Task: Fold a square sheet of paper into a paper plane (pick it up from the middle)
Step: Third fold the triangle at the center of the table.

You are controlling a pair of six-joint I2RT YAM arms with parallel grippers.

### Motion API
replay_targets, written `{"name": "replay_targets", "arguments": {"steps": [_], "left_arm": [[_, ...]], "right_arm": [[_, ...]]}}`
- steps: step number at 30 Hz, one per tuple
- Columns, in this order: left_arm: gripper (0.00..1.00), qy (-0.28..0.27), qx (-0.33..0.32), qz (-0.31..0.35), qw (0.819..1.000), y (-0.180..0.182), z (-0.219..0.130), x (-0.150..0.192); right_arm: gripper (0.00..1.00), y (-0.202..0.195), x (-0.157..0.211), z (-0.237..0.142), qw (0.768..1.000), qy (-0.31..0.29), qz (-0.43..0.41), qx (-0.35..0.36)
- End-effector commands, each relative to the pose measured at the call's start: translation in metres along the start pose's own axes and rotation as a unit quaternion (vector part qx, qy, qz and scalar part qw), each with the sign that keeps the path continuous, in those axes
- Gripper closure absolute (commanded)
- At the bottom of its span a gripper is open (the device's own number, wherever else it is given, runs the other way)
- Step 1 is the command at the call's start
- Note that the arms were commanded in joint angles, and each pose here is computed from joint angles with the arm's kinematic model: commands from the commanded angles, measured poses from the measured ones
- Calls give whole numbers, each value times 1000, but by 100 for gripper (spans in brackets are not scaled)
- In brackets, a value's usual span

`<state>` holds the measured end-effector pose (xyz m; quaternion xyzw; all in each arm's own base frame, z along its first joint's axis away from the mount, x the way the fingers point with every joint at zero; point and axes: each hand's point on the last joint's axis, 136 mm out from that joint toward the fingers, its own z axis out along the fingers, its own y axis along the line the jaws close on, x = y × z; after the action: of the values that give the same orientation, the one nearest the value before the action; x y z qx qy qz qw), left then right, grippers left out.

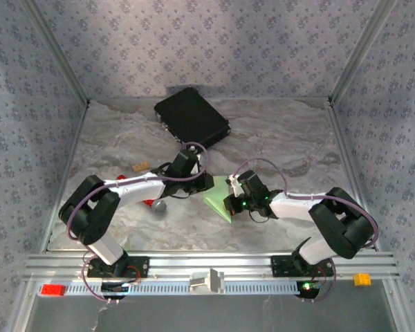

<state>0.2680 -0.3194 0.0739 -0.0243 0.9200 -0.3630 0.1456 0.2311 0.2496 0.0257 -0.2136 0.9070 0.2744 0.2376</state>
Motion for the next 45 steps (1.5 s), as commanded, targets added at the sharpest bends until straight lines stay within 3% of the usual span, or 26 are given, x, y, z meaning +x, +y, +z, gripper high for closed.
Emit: {"name": "replay_targets", "arguments": {"steps": [1, 6, 14, 45], "left_arm": [[85, -9, 27, -23, 999, -9, -7, 2], [86, -16, 46, -24, 999, -17, -13, 9], [90, 16, 77, -41, 996, -25, 12, 35], [91, 29, 19, -63, 997, 13, 31, 65]], "right_arm": [[100, -2, -6, 0, 1000, -5, 11, 5], [100, -3, -4, 0, 1000, -3, 12, 7], [100, -4, -3, 0, 1000, -3, 12, 9], [100, -6, -2, 0, 1000, -3, 14, 10]]}}
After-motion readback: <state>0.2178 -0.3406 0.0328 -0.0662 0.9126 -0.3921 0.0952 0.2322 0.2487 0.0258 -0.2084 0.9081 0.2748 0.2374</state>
